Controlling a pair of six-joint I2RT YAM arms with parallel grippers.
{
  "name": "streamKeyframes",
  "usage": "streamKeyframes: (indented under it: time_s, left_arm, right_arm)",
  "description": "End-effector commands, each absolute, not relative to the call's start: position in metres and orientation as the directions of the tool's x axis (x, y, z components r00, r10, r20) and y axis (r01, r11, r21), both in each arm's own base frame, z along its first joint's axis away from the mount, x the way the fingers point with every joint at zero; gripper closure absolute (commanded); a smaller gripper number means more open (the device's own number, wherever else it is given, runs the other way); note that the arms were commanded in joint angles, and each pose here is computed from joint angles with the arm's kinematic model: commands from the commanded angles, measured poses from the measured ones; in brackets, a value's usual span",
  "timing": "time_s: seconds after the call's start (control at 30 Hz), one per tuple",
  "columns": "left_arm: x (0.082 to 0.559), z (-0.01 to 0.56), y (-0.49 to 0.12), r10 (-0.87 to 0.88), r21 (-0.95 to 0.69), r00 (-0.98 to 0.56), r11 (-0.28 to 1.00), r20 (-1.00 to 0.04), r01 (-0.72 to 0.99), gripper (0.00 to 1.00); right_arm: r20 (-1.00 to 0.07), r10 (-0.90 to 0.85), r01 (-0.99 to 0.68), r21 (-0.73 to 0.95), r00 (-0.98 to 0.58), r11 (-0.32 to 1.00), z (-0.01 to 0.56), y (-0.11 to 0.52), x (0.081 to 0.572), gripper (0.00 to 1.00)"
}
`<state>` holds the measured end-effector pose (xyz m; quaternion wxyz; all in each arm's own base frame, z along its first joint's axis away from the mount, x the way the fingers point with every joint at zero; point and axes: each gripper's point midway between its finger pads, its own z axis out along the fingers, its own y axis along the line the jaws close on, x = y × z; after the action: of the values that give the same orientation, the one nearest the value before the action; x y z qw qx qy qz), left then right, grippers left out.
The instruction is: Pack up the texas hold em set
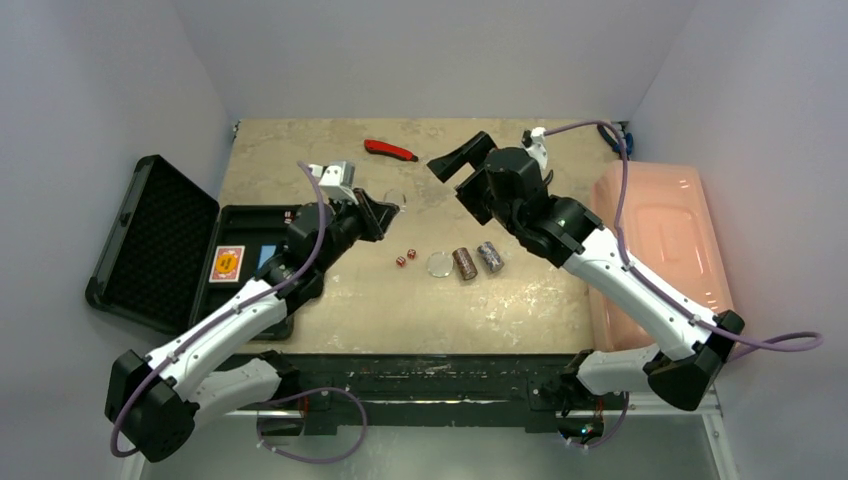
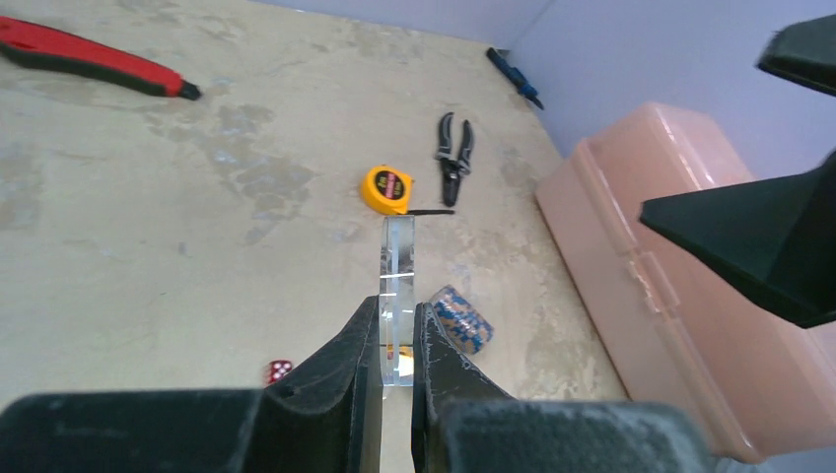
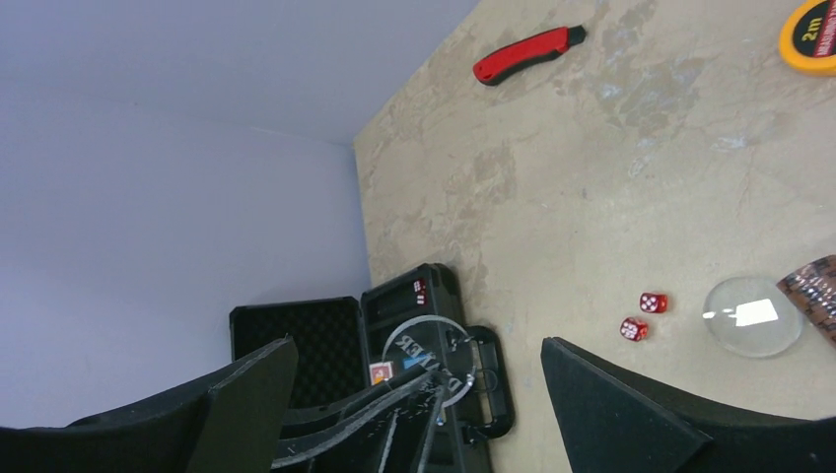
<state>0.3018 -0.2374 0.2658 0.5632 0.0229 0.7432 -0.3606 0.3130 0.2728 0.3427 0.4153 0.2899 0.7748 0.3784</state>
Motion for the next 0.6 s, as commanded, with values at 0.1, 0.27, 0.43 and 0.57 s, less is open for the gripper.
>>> streamKeyframes:
  time_s: [0.1,0.27,0.43,0.57]
  left_arm:
    - [0.316,0.270,-0.164,-0.351,-0.413,-0.302,0.895,-0.886,0.170,1.00]
    - [0.322,0.259,-0.113,-0.410,-0.427,-0.327,0.904,-0.852,-0.022,1.00]
    - [0.325,0.254,-0.074,-0.460,-0.433,-0.314,0.888,-0.831,-0.154,1.00]
    - [0.328,0.249,-0.052,-0.496,-0.436,-0.312,0.866,-0.810,-0.245,1.00]
  right_arm:
    - [-0.498,0.772,0.149,0.794,-0.396,0.589,0.348,0.241,0.314,0.01]
    - [-0.511,0.765,0.159,0.781,-0.393,0.603,0.342,0.235,0.313,0.01]
    - [-0.520,0.759,0.169,0.770,-0.391,0.615,0.337,0.230,0.312,0.01]
    - [-0.525,0.757,0.177,0.764,-0.389,0.621,0.332,0.228,0.312,0.01]
